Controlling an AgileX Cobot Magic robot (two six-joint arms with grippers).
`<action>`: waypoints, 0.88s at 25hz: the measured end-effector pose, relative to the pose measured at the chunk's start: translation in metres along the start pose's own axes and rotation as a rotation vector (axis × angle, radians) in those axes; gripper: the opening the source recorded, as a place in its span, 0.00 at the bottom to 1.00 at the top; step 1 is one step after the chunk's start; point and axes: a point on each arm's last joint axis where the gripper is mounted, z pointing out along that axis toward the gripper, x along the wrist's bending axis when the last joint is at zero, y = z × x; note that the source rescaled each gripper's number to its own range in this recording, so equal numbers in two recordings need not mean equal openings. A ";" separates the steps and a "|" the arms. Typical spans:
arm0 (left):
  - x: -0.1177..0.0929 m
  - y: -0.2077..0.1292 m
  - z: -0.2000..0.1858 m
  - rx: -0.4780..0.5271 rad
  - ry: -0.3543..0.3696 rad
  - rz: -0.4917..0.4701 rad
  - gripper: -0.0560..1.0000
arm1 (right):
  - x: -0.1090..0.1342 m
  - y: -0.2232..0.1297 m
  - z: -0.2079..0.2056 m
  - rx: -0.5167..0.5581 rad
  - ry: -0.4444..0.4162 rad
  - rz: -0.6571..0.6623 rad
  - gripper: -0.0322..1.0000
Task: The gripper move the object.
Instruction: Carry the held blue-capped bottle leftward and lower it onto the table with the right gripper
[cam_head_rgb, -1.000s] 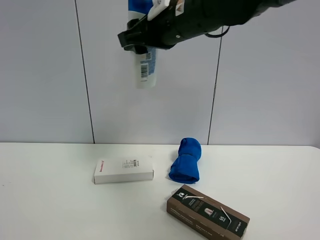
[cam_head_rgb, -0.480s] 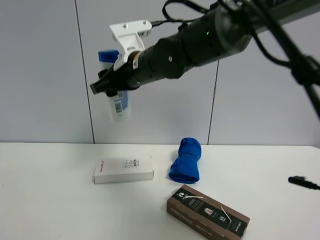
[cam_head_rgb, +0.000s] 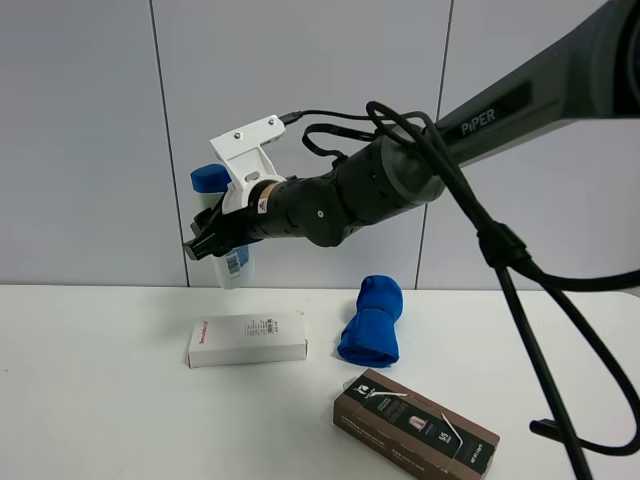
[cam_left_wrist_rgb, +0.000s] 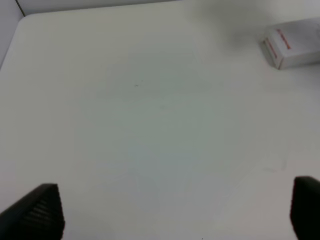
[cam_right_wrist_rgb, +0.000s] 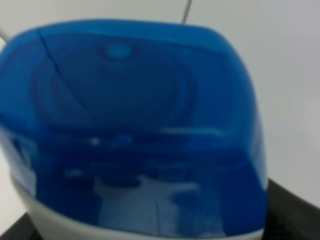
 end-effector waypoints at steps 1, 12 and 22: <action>0.000 0.000 0.000 0.000 0.000 0.000 1.00 | -0.002 -0.003 0.001 -0.005 -0.010 -0.003 0.03; 0.000 0.000 0.000 0.000 0.000 0.000 1.00 | -0.011 -0.031 0.011 -0.017 -0.107 0.043 0.03; 0.000 0.000 0.000 0.000 0.000 0.000 1.00 | -0.004 -0.063 0.021 -0.016 -0.149 0.116 0.03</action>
